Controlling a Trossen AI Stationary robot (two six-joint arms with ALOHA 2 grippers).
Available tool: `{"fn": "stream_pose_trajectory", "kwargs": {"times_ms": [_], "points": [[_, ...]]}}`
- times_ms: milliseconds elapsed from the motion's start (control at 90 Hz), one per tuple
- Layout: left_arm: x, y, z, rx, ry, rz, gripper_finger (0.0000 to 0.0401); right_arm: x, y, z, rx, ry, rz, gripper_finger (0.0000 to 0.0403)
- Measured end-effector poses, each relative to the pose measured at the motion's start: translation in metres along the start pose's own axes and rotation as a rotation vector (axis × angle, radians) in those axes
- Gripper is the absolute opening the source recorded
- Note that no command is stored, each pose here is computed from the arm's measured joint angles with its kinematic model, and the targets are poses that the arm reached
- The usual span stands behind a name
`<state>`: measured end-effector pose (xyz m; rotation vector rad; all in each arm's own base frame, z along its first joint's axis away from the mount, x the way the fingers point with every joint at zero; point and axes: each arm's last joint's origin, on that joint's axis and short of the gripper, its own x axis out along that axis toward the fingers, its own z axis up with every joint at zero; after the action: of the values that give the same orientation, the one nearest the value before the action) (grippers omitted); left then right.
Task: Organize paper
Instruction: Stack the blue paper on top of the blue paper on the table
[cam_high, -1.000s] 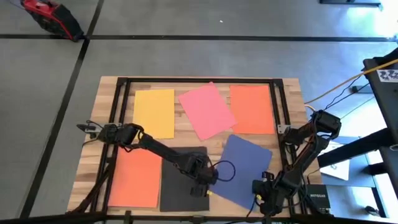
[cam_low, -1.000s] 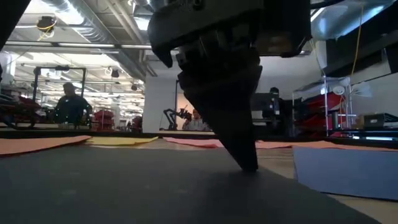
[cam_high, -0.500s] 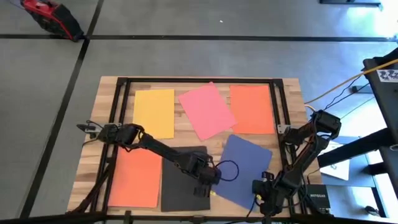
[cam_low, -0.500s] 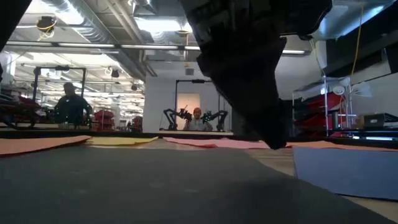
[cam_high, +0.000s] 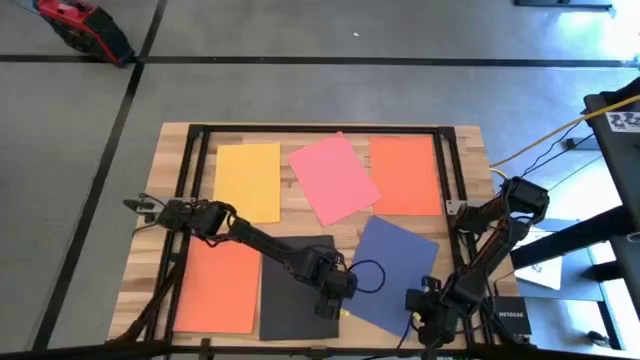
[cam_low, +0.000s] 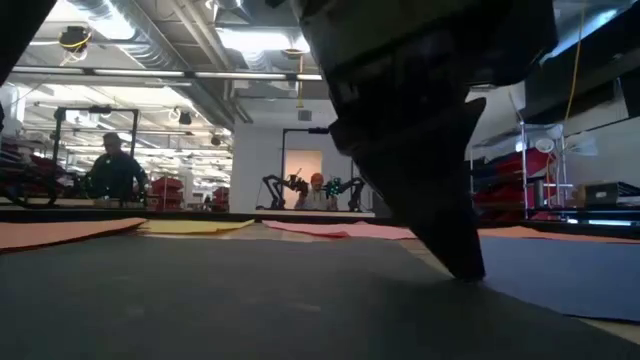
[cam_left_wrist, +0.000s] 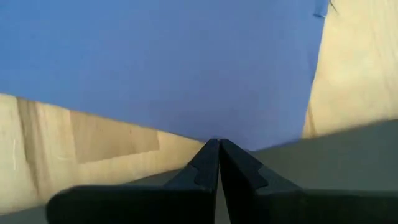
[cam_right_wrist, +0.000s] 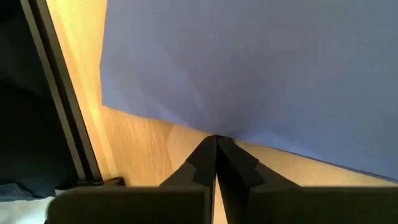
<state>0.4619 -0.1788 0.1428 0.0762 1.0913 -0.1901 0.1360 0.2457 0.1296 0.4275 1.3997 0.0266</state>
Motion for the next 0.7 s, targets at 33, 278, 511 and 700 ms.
{"fn": "stream_pose_trajectory", "kwargs": {"times_ms": [33,278,511,700], "points": [[0.0,0.0,0.0,0.0,-0.004,-0.001,0.0,0.0,0.0,0.0,0.0,-0.005,-0.001,0.0],[0.001,0.0,0.001,-0.001,-0.014,-0.003,0.0,0.0,0.0,0.001,-0.007,-0.031,-0.009,0.0],[0.001,-0.001,0.001,-0.001,-0.017,-0.004,0.0,-0.001,0.001,-0.003,-0.013,0.043,0.015,0.0],[0.001,-0.001,0.001,-0.007,-0.018,-0.006,0.0,-0.015,0.011,-0.009,-0.032,0.079,0.082,0.0]]}}
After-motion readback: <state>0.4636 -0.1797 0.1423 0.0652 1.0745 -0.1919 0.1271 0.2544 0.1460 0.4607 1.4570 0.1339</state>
